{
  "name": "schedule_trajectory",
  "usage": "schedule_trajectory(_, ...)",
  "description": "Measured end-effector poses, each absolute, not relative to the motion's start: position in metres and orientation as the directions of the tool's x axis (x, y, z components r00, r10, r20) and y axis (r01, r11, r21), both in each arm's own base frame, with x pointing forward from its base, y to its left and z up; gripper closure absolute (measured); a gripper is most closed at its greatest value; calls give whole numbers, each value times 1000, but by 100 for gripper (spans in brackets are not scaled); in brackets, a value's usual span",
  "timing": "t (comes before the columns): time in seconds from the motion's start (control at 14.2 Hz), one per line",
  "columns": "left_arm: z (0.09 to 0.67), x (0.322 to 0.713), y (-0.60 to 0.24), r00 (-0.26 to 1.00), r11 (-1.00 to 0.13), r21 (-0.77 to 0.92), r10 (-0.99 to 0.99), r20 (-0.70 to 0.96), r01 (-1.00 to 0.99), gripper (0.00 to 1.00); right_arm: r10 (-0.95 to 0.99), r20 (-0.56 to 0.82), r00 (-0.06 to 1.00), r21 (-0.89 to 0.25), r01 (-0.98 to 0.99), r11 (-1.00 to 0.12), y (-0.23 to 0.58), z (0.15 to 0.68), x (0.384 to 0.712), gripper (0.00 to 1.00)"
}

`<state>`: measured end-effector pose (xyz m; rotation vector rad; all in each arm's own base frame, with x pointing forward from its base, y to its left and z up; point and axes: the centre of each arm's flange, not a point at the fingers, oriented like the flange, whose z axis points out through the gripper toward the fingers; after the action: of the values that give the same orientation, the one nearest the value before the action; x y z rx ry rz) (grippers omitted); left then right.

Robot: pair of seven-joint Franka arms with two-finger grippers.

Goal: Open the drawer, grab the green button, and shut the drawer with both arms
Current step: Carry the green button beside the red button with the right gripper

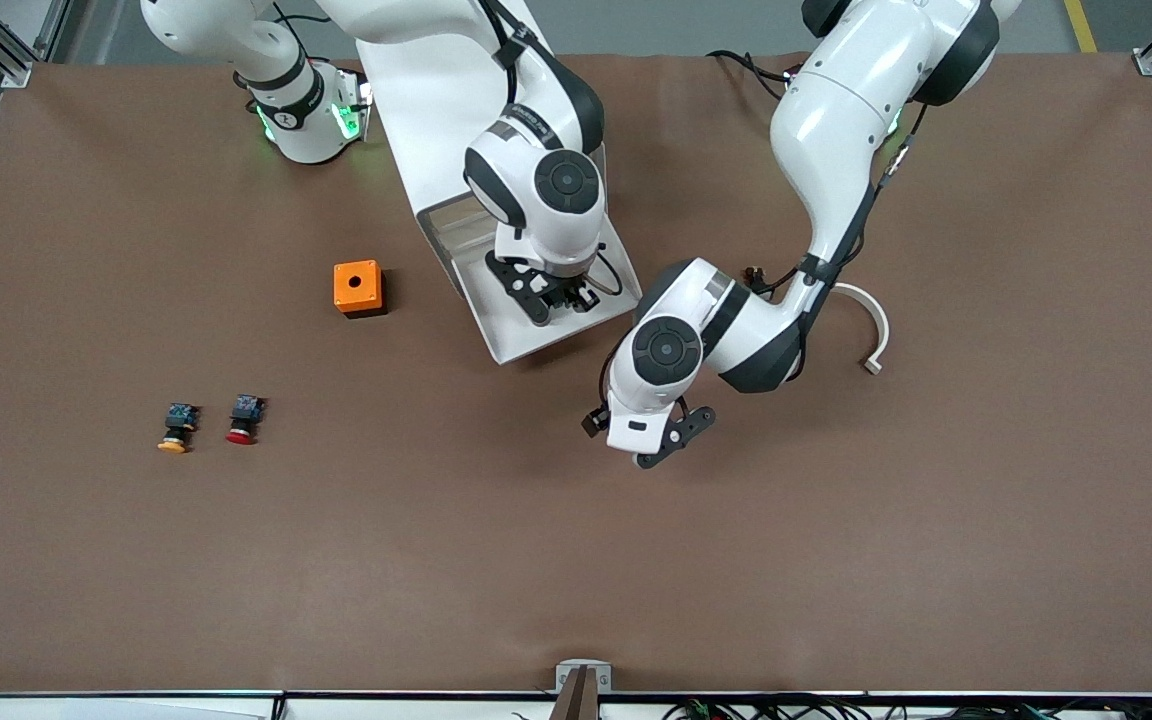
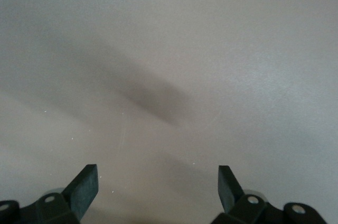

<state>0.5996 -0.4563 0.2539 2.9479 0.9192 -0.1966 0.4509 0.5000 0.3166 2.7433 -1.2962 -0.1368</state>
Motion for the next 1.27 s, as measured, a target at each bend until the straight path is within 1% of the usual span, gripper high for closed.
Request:
schedule_trajectory(0.14,254,599,-456,816,-823,6,563,-135,569,0,-747,-53,663,149,-735,-662,475,350,480,58)
schedule_trajectory(0.35,253,596,-460,818,-826,6,557,-142,563,0,-695,-81,715,123,-685,-718,409,384,536,58)
schedule_trajectory(0.56,252,584,-472,828,-838,6,538,-156,546,0,-592,-114,798,116,-581,-806,329,382,583,58)
schedule_trajectory(0.77,247,566,-490,844,-856,-5,510,-164,516,0,-435,-155,887,100,-424,-900,238,367,615,58)
schedule_trajectory(0.92,240,545,-508,861,-875,-18,480,-170,484,0,-337,-163,927,64,-331,-941,183,355,626,58)
schedule_trajectory(0.99,238,535,-517,868,-883,-23,465,-172,469,0,-300,-152,942,44,-296,-954,162,345,626,58)
schedule_trajectory(1.27,235,514,-536,885,-900,-29,432,-174,434,0,-152,-68,986,-9,-153,-988,101,287,610,58)
